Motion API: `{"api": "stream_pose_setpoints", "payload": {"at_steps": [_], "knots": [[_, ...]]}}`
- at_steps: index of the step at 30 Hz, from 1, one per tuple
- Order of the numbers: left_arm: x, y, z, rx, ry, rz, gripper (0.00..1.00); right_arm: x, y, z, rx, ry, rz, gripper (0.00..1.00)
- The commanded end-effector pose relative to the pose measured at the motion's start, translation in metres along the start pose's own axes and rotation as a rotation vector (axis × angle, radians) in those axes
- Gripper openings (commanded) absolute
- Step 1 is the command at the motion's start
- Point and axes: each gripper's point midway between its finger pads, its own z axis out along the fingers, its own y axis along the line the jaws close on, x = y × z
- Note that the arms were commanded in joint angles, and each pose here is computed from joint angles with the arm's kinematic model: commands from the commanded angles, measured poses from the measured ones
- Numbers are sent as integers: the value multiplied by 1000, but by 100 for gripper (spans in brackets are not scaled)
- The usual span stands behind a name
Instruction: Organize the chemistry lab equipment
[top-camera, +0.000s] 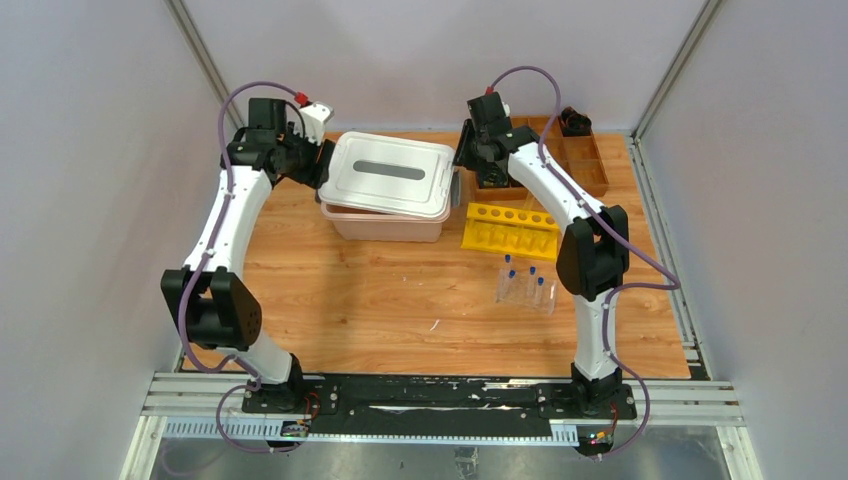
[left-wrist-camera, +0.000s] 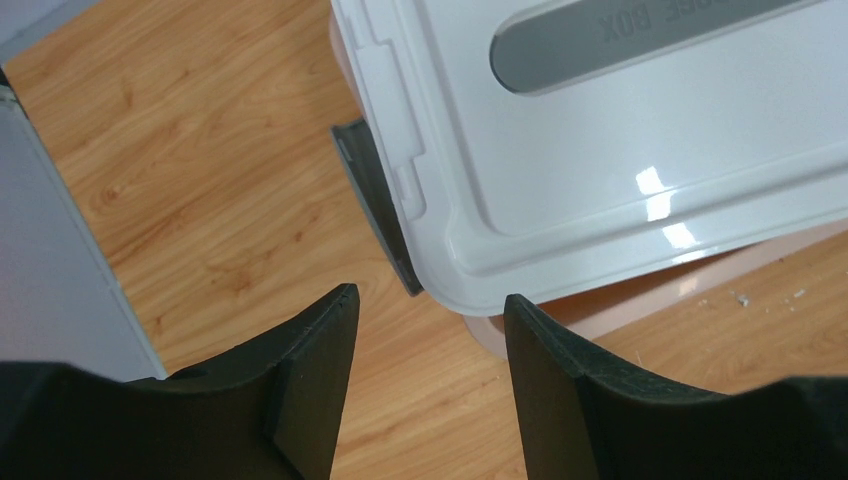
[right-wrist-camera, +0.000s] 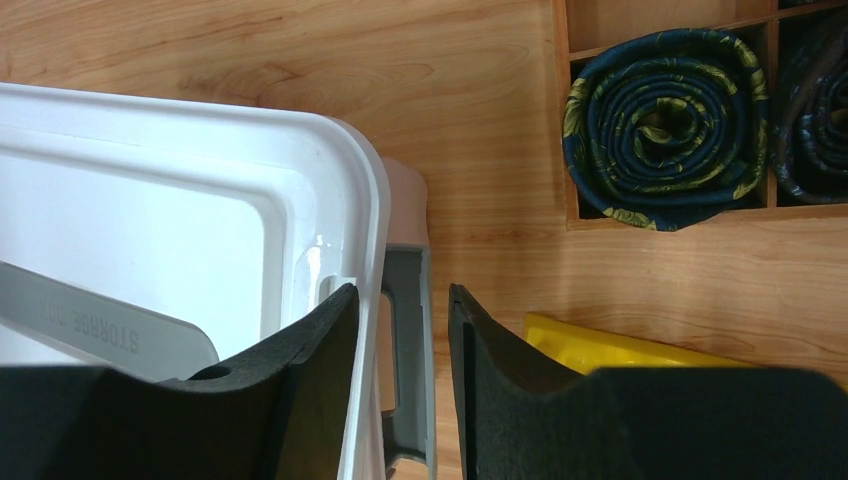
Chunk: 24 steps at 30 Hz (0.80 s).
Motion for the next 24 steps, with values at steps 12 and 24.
{"api": "stream_pose_setpoints", "payload": {"at_steps": [12,24], "knots": [[9,8,50,12,20,-94,59,4,14,-5,-91,50,-59,47],[31,-8,35,45,45,-79,57,4,19,5,-128,65,-95,47]]}}
